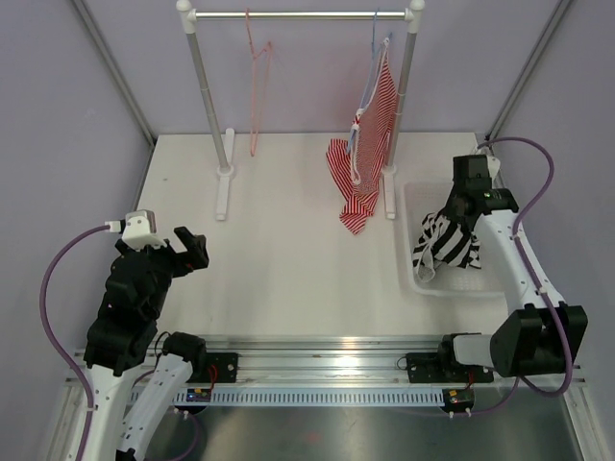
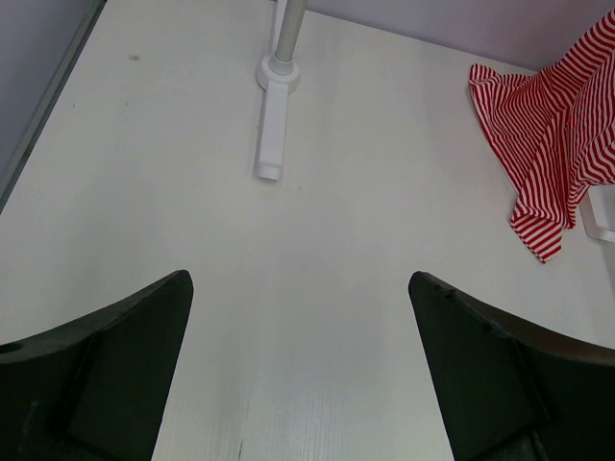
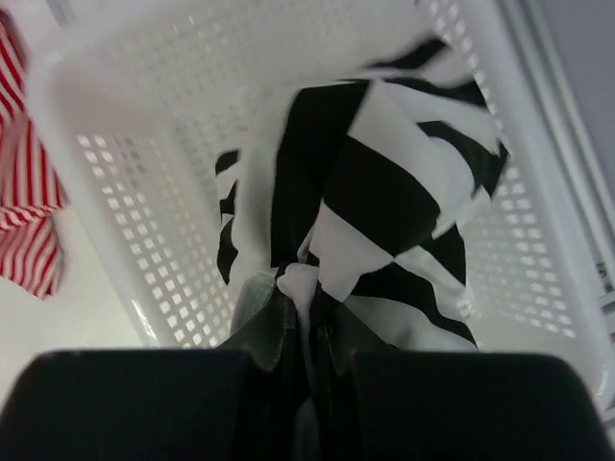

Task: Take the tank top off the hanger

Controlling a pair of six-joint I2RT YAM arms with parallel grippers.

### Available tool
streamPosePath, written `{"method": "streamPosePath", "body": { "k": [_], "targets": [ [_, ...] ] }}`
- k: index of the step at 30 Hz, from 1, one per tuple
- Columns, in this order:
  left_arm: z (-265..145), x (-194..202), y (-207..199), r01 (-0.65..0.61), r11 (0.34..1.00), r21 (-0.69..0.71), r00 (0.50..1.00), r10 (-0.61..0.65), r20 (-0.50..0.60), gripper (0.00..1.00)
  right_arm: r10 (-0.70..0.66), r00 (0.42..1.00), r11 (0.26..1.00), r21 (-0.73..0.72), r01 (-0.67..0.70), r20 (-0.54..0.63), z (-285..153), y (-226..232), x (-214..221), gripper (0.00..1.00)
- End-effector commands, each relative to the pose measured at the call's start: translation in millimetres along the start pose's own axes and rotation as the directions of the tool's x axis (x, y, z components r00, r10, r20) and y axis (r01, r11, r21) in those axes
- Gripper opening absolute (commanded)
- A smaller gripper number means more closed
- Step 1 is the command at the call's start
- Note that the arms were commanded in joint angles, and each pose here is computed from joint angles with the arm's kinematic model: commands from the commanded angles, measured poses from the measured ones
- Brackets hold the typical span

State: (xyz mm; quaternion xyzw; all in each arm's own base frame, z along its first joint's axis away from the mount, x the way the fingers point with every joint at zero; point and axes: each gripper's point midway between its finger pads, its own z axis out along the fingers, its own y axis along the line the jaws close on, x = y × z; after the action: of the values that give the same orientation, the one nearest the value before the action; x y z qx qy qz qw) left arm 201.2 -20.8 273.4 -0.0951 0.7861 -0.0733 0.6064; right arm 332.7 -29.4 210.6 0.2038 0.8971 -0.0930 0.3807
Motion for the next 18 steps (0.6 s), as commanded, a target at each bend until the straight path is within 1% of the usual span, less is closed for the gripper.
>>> {"method": "streamPosePath", "body": {
  "k": [1,2,3,4,5,6,7,9,10,12,13,15,16,17,18],
  "targets": [
    [-0.3,-12.0,-2.4,0.011,1.0,0.011,0.999,-0.011,0.05,0.99,0.053,0.997,0.996,-0.071,-0.057,-0.058,23.8,19.8,26.3,0.02],
    [-0.3,-12.0,-1.2,0.014,1.0,0.003,0.999,-0.014,0.051,0.99,0.04,0.994,0.997,-0.064,-0.047,-0.097,33.7,21.6,37.1,0.13],
    [0.1,-12.0,0.7,0.013,1.0,-0.008,0.999,-0.013,0.05,0.99,0.03,0.993,0.997,-0.061,-0.037,-0.118,39.0,21.7,43.8,0.26],
    [0.2,-12.4,4.3,0.015,0.999,-0.029,0.999,-0.013,0.052,0.99,0.02,0.99,0.998,-0.054,-0.028,-0.142,41.5,21.6,49.1,0.44],
    [0.6,-13.1,7.4,0.019,0.999,-0.047,0.998,-0.016,0.053,0.99,0.013,0.986,0.998,-0.056,-0.023,-0.165,42.7,23.3,51.5,0.82],
    [0.9,-13.2,9.6,0.022,0.998,-0.06,0.998,-0.019,0.053,0.99,0.017,0.989,0.997,-0.072,-0.027,-0.144,36.8,26.8,38.8,0.99],
    [1.8,-12.5,12.0,0.021,0.997,-0.075,0.999,-0.017,0.048,0.99,0.019,0.99,0.997,-0.066,-0.028,-0.138,29.6,24.1,33.4,0.99],
    [2.9,-13.2,15.4,0.026,0.995,-0.094,0.999,-0.021,0.047,0.99,0.044,0.999,0.998,-0.054,-0.045,-0.02,2.5,16.5,-7.1,1.0],
    [4.4,-12.2,17.2,0.026,0.994,-0.105,0.999,-0.022,0.041,0.99,0.045,0.999,0.998,-0.045,-0.044,0.003,-9.7,11.4,-16.4,1.0],
    [5.6,-12.5,21.9,0.028,0.991,-0.129,0.999,-0.024,0.039,0.99,0.057,0.992,0.998,-0.033,-0.054,0.113,-41.3,0.9,-53.6,0.99],
    [7.1,-11.7,24.0,0.03,0.989,-0.142,0.999,-0.026,0.033,0.99,0.048,0.992,0.999,-0.016,-0.047,0.118,-51.9,-5.9,-57.4,0.99],
    [8.5,-11.7,28.8,0.035,0.986,-0.165,0.999,-0.03,0.031,0.99,0.052,0.984,0.996,-0.079,-0.039,0.172,-82.9,-4.1,-76.9,1.0],
    [8.8,-12.1,30.0,0.037,0.985,-0.171,0.999,-0.032,0.031,0.99,0.048,0.984,0.992,-0.124,-0.027,0.172,-92.3,0.2,-77.0,0.99],
    [10.8,-11.1,32.1,0.033,0.982,-0.183,0.999,-0.029,0.022,0.99,0.057,0.98,0.972,-0.234,-0.011,0.19,-113.0,11.6,-77.9,1.0],
    [11.7,-10.2,32.7,0.032,0.982,-0.189,0.999,-0.029,0.016,0.99,0.045,0.978,0.96,-0.278,0.014,0.202,-122.9,15.5,-77.4,0.99]
  ]
}}
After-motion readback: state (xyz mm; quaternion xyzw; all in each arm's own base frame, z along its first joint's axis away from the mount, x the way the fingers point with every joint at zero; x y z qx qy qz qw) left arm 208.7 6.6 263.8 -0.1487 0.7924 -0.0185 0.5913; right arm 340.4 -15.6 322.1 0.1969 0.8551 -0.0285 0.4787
